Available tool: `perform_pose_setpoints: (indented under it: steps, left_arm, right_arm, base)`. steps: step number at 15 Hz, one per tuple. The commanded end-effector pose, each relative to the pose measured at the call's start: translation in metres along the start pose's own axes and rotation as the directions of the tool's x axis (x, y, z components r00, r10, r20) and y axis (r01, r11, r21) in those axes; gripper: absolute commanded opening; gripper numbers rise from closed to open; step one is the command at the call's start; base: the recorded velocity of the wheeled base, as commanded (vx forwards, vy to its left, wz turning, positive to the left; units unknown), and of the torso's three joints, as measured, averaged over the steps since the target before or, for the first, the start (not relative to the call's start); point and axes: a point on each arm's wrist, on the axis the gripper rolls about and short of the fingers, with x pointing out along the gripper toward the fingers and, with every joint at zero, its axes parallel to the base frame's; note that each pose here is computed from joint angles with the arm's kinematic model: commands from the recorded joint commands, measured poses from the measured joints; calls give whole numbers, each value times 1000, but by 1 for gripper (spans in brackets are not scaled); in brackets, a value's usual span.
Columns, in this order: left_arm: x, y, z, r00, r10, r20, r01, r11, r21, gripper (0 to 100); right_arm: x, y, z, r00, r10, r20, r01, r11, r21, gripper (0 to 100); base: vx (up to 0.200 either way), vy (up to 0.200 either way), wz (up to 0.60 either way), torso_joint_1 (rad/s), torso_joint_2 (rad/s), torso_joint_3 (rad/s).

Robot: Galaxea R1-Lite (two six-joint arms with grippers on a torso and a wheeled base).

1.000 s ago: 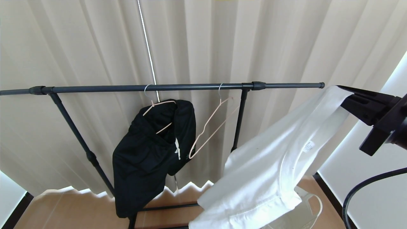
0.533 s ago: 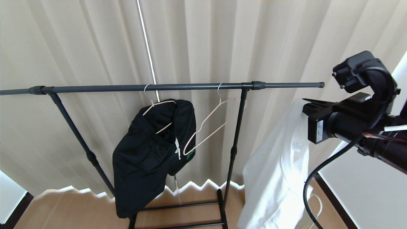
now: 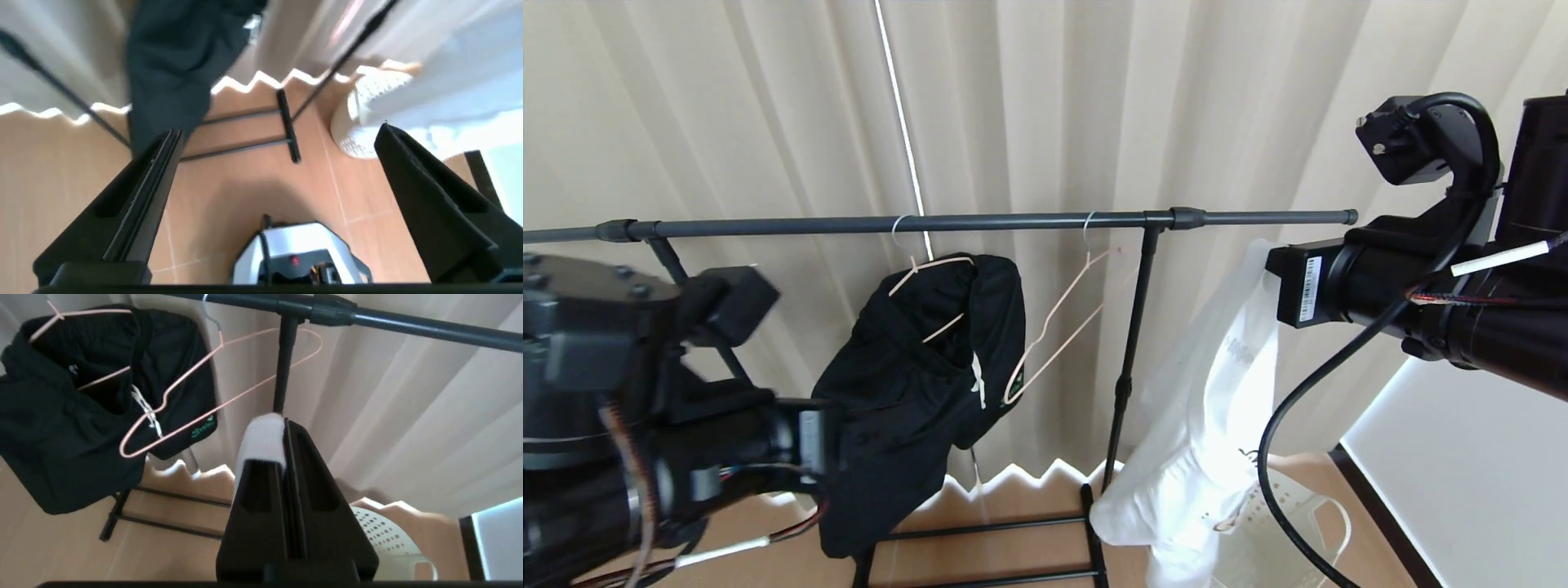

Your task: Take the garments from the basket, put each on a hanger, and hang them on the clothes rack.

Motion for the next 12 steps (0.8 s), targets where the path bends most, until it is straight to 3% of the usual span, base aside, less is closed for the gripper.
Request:
perform_pose_setpoints:
  steps: [1,2,4,5,7,9,12]
  left_arm:
    - [46,-52,-1,995,-39,-94,44,997,55,100]
    - [64,-67,8,992,-67,-107,72,996,43,100]
    - [67,-76,19,986,-138,-97,139,990,-4,100]
    - [64,-81,25,972,-211,-102,208,977,-39,100]
    - [58,-90,26,944,-306,-122,302,952,-48,100]
    - [59,-100,27,927,-357,-113,354,934,-45,100]
    - [71,-110,21,924,-365,-117,363,931,-38,100]
  right_arm:
    - [3,7,-1,1000,19,-5,-19,1000,2,0]
    - [12,11,-7,1000,14,-27,-14,1000,10,0]
    - [21,15,-9,1000,18,-12,-18,1000,17,0]
    - [26,17,-11,1000,19,-6,-18,999,27,0]
    - [28,27,-14,999,47,-8,-47,998,29,0]
    - [29,38,-17,997,78,-11,-77,996,43,0]
    - [27,46,-18,994,107,1,-107,993,42,0]
  base:
    - [0,0,0,0,0,0]
    - [0,0,0,0,0,0]
    - [0,0,0,0,0,0]
    - [0,0,0,0,0,0]
    - [0,0,0,0,0,0]
    - [0,0,0,0,0,0]
    - [0,0,0,0,0,0]
